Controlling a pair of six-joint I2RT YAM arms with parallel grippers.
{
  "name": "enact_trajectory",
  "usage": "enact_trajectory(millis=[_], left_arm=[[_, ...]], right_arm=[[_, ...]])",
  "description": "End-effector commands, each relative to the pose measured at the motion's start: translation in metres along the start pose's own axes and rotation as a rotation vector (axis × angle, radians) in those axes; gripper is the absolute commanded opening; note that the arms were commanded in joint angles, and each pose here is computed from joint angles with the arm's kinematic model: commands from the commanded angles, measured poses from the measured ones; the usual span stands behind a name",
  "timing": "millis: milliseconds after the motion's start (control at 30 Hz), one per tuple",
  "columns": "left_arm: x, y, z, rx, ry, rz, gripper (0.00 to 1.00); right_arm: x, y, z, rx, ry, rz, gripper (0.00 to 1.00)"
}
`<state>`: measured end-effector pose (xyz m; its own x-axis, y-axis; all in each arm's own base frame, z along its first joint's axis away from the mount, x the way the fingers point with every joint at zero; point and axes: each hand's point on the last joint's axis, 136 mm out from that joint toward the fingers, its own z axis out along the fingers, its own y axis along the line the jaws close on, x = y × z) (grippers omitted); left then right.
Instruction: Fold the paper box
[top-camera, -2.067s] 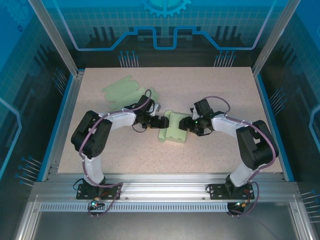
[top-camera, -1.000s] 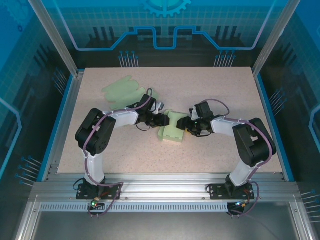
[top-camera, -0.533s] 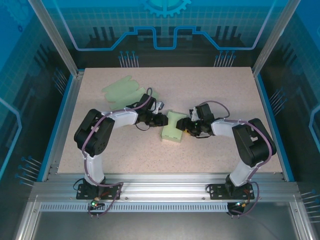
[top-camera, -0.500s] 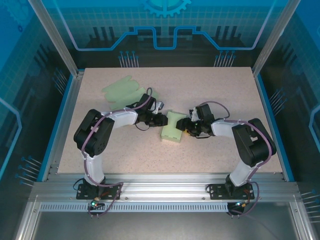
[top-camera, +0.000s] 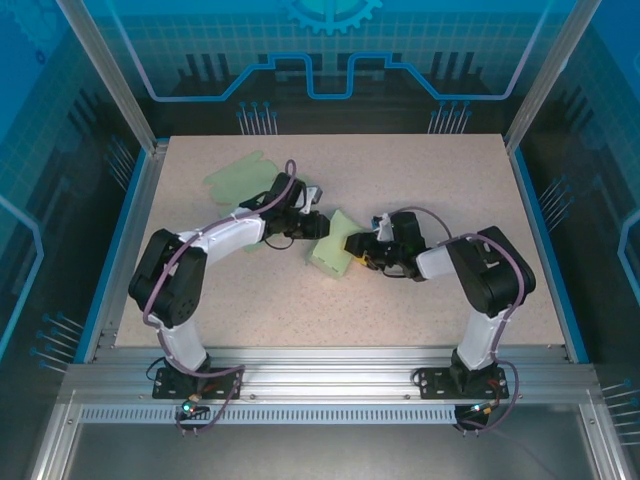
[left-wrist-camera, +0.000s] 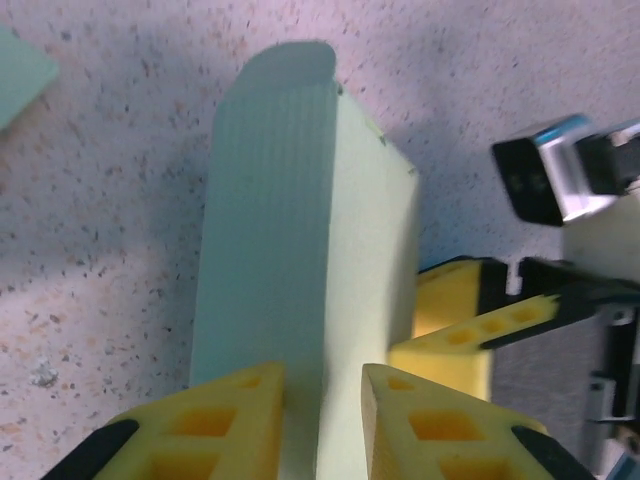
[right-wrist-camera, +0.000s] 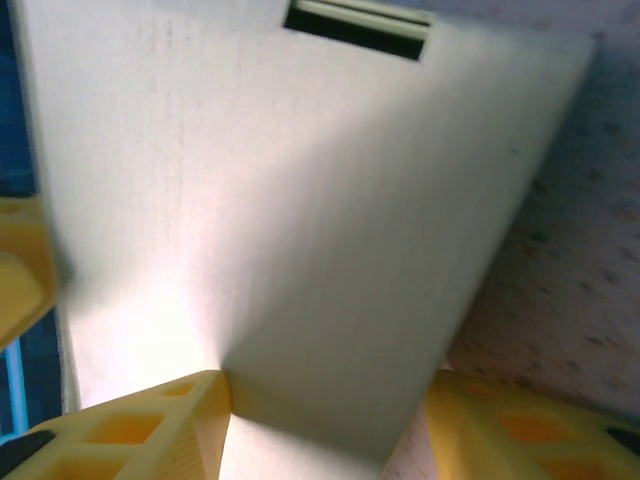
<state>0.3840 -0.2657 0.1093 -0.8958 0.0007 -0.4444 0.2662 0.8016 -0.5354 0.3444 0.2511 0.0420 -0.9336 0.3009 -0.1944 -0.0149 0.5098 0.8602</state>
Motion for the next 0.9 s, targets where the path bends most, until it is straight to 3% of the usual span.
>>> enact_trajectory(millis=[0, 500, 867], left_arm=[[-0.01, -0.035, -0.015, 0.095, -0.02, 0.059, 0.27], [0.003, -0.054, -0.012, 0.127, 0.009, 0.069, 0.27], [0.014, -0.047, -0.011, 0.089, 0.023, 0.068, 0.29]], right_arm=[[0.027, -0.022, 0.019, 0.083, 0.068, 0.012, 0.54], [0.042, -0.053, 0.009, 0.203, 0.066, 0.055, 0.51], [0.051, -0.05, -0.017, 0.267, 0.054, 0.024, 0.53]])
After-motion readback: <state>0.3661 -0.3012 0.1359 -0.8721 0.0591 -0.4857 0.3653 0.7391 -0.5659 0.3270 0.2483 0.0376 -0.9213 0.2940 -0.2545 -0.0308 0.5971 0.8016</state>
